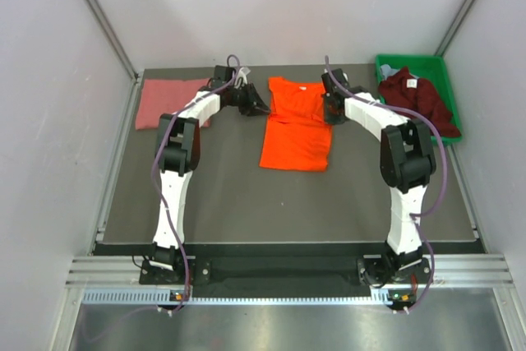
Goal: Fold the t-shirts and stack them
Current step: Fold the tshirt
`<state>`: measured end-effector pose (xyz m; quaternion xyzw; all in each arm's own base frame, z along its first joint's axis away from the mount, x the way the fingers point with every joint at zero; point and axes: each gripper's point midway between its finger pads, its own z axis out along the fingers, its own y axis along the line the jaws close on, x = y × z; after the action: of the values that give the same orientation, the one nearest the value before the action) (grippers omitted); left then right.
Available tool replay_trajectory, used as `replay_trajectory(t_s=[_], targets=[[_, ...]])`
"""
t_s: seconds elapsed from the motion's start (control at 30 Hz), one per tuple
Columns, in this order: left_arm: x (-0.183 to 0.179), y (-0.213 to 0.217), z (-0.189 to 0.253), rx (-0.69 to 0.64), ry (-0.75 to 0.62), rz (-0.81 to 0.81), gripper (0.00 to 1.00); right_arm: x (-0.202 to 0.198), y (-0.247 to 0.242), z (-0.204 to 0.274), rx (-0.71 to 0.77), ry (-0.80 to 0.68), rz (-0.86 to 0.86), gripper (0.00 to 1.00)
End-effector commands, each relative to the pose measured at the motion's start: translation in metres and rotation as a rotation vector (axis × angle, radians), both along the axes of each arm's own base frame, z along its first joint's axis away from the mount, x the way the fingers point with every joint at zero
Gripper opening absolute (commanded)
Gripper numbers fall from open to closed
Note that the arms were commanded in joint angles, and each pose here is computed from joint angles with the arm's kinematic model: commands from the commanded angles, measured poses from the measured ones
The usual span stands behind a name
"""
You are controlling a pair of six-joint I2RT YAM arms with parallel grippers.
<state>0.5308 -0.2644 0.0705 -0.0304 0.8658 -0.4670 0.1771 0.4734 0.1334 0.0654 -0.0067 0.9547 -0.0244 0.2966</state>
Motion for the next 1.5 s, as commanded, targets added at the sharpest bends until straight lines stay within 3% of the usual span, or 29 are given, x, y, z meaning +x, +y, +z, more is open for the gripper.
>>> replay_trajectory(t_s=[0.0,0.17,0.33,0.4,0.53,0.67,1.07,1.47], targets=[[0.015,0.005,0.018,-0.017,-0.08,-0.001,0.25,0.023,-0.001,0.016,0.02,-0.059,-0.001,0.17],[0.013,0.035,0.035,0.182,-0.154,0.107,0.33,0.02,0.002,0.062,0.08,-0.131,-0.006,0.27],[-0.017,0.021,0.048,0.242,-0.202,0.063,0.33,0.002,0.017,0.07,0.176,-0.113,0.024,0.31],[-0.031,0.009,0.038,0.235,-0.18,0.026,0.26,-0.005,0.022,0.065,0.201,-0.094,0.036,0.27],[-0.047,-0.011,0.017,0.234,-0.134,-0.031,0.12,-0.009,0.029,0.056,0.225,-0.075,0.045,0.06],[-0.052,-0.019,0.002,0.234,-0.102,-0.052,0.06,-0.008,0.031,0.041,0.234,-0.043,0.033,0.02],[-0.033,-0.032,-0.012,0.241,-0.096,-0.047,0.08,-0.001,0.028,0.015,0.206,-0.013,-0.003,0.08],[0.012,-0.04,0.007,0.225,-0.193,0.013,0.1,0.021,0.012,-0.004,0.182,-0.03,-0.056,0.08]])
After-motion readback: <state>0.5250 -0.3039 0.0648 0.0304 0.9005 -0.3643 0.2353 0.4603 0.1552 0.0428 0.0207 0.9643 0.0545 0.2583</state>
